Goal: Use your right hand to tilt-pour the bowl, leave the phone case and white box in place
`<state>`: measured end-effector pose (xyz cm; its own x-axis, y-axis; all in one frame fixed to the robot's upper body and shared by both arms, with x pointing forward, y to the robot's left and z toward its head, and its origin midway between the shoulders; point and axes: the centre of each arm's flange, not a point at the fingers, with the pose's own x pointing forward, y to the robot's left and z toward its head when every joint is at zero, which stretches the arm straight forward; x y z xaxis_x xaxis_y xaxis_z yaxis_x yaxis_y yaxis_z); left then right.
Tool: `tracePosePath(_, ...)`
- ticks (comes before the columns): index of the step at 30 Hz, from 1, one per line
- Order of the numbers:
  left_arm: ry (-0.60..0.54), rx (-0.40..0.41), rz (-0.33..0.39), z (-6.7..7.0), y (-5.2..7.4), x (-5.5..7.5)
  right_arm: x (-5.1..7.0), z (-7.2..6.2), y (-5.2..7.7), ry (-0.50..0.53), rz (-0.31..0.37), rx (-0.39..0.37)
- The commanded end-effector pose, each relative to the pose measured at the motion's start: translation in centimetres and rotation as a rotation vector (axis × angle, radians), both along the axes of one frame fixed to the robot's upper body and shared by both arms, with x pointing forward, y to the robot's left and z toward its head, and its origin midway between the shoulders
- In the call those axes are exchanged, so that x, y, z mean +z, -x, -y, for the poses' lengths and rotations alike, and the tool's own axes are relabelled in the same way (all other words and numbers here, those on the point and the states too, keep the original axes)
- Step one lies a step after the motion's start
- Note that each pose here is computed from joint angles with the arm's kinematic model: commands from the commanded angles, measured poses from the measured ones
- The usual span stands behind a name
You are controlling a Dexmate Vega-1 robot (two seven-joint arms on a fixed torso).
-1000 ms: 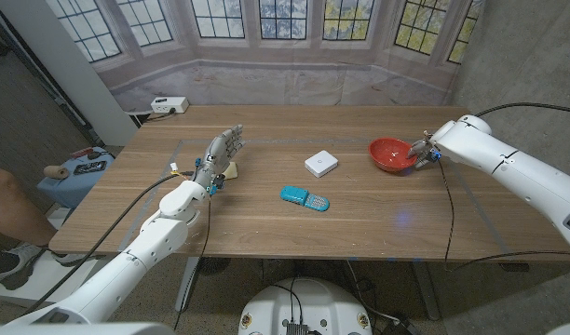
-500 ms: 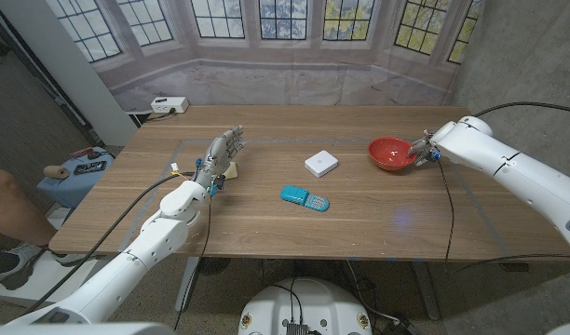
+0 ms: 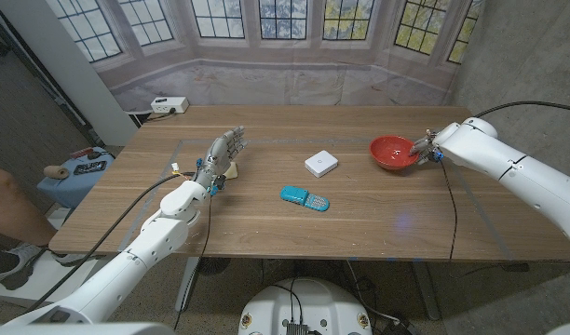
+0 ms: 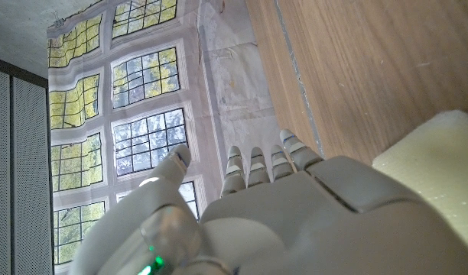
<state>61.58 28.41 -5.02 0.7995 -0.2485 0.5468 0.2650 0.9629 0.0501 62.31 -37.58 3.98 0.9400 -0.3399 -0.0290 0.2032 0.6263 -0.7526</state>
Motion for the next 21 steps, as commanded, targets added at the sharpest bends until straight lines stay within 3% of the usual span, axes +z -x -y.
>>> tracePosePath(1,0.005,-0.006,-0.006,0.1,-0.3,-0.2,0.7,-0.4,0.9,0.024,0.024,-0.003)
tracePosePath(21,0.018,-0.005,-0.008,-0.5,-1.1,0.3,2.4,-2.0,0.8,0.134,0.061,-0.046)
